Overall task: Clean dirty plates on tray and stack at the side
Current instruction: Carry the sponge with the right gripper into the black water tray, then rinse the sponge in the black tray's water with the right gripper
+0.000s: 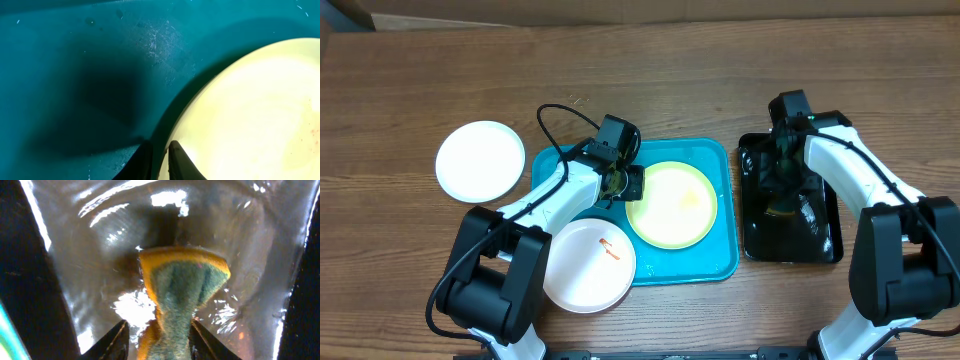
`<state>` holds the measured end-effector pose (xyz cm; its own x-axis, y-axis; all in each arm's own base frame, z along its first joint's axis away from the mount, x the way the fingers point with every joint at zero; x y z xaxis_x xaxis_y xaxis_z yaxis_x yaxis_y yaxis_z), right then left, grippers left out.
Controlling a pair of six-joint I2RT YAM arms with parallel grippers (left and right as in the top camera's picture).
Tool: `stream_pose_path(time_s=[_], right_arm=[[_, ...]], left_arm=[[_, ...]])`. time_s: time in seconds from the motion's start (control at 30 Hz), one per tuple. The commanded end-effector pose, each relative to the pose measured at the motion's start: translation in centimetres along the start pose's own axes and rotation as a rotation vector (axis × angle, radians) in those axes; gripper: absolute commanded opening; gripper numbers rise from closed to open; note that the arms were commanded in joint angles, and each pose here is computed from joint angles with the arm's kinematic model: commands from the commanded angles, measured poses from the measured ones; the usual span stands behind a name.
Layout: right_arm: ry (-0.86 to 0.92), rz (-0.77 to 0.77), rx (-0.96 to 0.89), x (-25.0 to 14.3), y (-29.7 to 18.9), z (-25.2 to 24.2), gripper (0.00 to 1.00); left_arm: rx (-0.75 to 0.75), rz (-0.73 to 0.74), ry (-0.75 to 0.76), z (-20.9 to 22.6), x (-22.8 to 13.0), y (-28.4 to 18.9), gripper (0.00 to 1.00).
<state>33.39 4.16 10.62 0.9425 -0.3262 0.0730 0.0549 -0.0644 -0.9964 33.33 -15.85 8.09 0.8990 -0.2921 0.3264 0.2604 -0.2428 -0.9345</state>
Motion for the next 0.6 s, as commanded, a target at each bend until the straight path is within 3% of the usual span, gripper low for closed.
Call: stream_pose_path(time_s=[0.0, 0.07, 0.17, 0.23, 0.57], right_arm=[[-0.005, -0.041, 0.053, 0.8, -1.7, 0.8, 0.39], [-0.005, -0.037, 0.066, 0.8, -1.7, 0.9, 0.37], [-0.008, 0.005, 0.149, 0.4, -1.7, 1.8, 0.14], [-0.008, 0.018, 0.173, 0.2, -1.8, 2.0, 0.06], [-0.033, 0.043, 0.212, -1.1, -0.7, 3.4, 0.04]], left_arm=[[-0.005, 0.01, -0.002, -0.1, -0.2, 0.3, 0.15], [-0.005, 0.01, -0.002, -0.1, -0.2, 0.3, 0.14], [-0.005, 0.01, -0.002, -0.1, -0.2, 0.3, 0.14], [-0.005, 0.01, -0.002, -0.1, -0.2, 0.3, 0.14], [-0.005, 0.01, -0.002, -0.1, -0.2, 0.3, 0.14]])
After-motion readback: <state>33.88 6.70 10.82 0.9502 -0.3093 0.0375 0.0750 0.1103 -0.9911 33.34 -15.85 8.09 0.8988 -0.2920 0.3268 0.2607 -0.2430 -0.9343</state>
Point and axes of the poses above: each gripper's point midway between its finger pads, its own y axis out along the fingers, its own z axis along the line the jaws close on, x = y × z, the point moved 7 cm from there along -y, back along the fingers, and after that the axes turned 13 degrees about y, right-handed, at the moved point
